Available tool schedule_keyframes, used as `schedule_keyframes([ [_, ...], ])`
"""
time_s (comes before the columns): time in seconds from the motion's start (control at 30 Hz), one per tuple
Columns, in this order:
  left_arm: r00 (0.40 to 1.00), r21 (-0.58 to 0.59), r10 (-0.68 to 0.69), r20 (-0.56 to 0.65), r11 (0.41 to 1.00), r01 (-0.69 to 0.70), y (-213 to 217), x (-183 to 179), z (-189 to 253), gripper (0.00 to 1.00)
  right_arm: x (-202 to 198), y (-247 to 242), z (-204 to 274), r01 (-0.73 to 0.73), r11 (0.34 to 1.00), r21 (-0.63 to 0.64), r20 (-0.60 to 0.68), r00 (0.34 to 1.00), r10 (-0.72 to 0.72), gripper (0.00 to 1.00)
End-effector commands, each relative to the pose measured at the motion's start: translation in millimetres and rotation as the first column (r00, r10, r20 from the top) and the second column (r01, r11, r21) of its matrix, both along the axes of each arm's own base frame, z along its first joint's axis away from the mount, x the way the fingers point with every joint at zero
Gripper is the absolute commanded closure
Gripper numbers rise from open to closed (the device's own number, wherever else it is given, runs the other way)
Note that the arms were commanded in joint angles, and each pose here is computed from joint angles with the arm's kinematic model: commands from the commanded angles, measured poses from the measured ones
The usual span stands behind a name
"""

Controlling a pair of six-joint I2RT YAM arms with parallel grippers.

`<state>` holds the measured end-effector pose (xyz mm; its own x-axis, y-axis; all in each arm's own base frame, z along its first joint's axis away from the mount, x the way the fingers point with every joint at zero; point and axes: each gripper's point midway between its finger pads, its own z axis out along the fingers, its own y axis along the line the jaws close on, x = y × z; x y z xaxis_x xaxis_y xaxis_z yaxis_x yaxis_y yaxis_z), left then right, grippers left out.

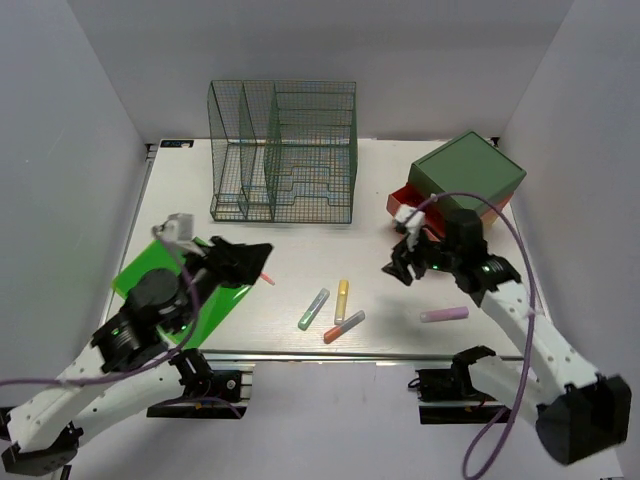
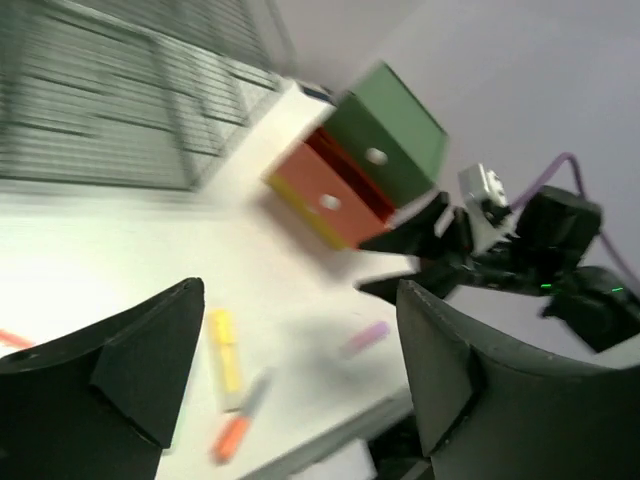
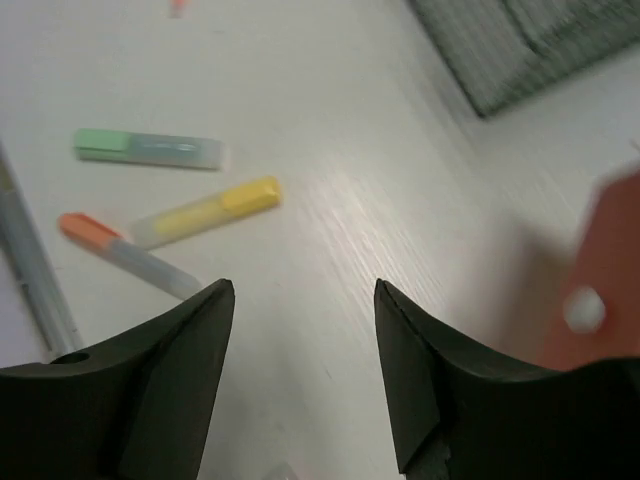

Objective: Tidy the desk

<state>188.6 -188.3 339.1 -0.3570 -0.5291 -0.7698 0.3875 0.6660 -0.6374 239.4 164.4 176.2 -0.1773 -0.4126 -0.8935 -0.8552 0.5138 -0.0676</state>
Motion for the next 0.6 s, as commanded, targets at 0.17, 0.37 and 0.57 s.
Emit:
schedule_keyframes([
  [0.17, 0.991, 0.302, 0.131, 0.012, 0.945, -0.128, 74.3, -16.4, -71.6, 0.10, -30.0, 120.3, -22.3, -0.358, 0.904, -0.236, -0.127, 0.933, 0.336, 0.39],
  [0.37, 0.998, 0.361, 0.059, 0.002, 0.931, -0.056, 66.3, -21.9, -89.8, 0.09, -3.8, 203.7, -54.2, -0.376, 0.857, -0.352, -0.225, 0.923, 0.312, 0.42],
  [0.57, 0.998, 0.365, 0.065, 0.014, 0.929, -0.066, 67.7, -20.5, -90.7, 0.07, 13.4, 276.0, -62.7, -0.373, 0.858, -0.352, -0.259, 0.920, 0.294, 0.32],
])
